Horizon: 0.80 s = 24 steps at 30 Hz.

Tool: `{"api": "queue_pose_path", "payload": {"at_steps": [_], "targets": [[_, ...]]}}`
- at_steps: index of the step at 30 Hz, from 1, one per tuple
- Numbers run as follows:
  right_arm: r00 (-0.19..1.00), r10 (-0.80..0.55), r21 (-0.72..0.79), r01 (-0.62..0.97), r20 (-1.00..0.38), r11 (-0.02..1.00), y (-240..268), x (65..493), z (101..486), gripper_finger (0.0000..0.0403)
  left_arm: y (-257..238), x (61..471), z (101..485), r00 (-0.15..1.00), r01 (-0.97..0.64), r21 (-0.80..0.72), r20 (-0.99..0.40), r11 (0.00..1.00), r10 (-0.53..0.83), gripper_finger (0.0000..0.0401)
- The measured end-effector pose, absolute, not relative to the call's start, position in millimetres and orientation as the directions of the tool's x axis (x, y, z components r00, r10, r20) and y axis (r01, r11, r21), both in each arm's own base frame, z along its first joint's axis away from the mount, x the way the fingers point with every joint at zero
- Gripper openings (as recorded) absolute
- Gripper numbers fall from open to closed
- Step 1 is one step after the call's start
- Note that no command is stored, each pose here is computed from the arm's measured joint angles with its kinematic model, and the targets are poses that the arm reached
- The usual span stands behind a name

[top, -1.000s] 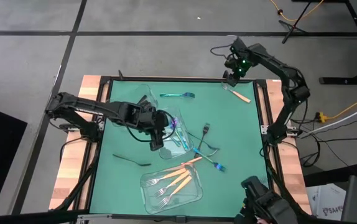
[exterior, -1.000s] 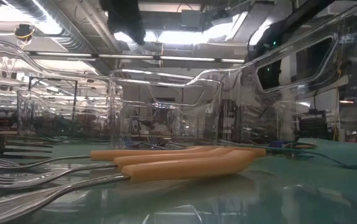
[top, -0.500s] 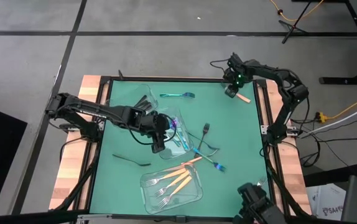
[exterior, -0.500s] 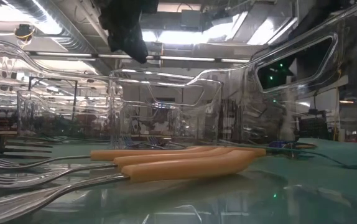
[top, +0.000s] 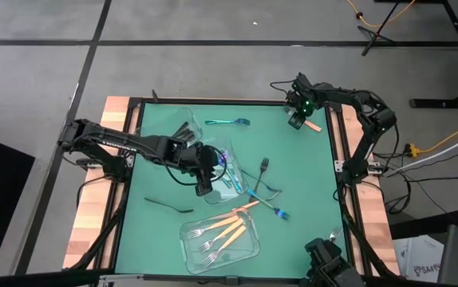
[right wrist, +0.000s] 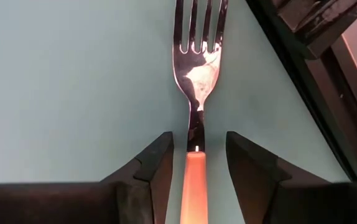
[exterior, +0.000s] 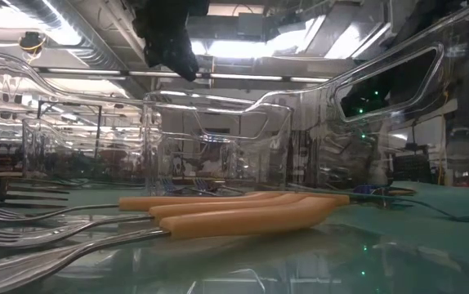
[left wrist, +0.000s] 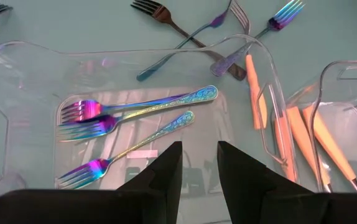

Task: Sort silverware by color (type)
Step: Put the yellow fork into the bottom transparent bin

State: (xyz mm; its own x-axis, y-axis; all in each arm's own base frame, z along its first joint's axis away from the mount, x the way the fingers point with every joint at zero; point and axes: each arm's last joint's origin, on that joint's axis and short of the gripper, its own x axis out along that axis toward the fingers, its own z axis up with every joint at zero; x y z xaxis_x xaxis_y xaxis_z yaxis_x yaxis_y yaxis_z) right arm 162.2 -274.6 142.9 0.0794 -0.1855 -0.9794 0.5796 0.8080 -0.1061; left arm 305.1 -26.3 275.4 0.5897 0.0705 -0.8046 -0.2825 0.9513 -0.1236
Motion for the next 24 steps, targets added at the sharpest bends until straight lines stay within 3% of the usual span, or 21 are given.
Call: {"api": "queue_pose_path", "payload": {"at_steps": [7, 17, 24], "targets": [[0.079, -0.184, -0.106, 0.573, -0.98, 0.813, -274, 162, 143, 0.0131, -28, 306, 276, 0.599, -0.285, -0.134, -0.798, 0.949, 0.067, 0.0094], [0.135, -0.14, -0.038, 0.569, -0.981, 0.821, -272, 164, 142, 0.0014, -34, 305, 276, 0.602, -0.287, -0.151, -0.797, 0.946, 0.055, 0.0094], [0.167, -0.114, -0.016, 0.495, -0.979, 0.869, -257, 186, 144, 0.0008, -33, 300, 284, 0.623, -0.294, -0.17, -0.781, 0.94, 0.054, 0.0094]]}}
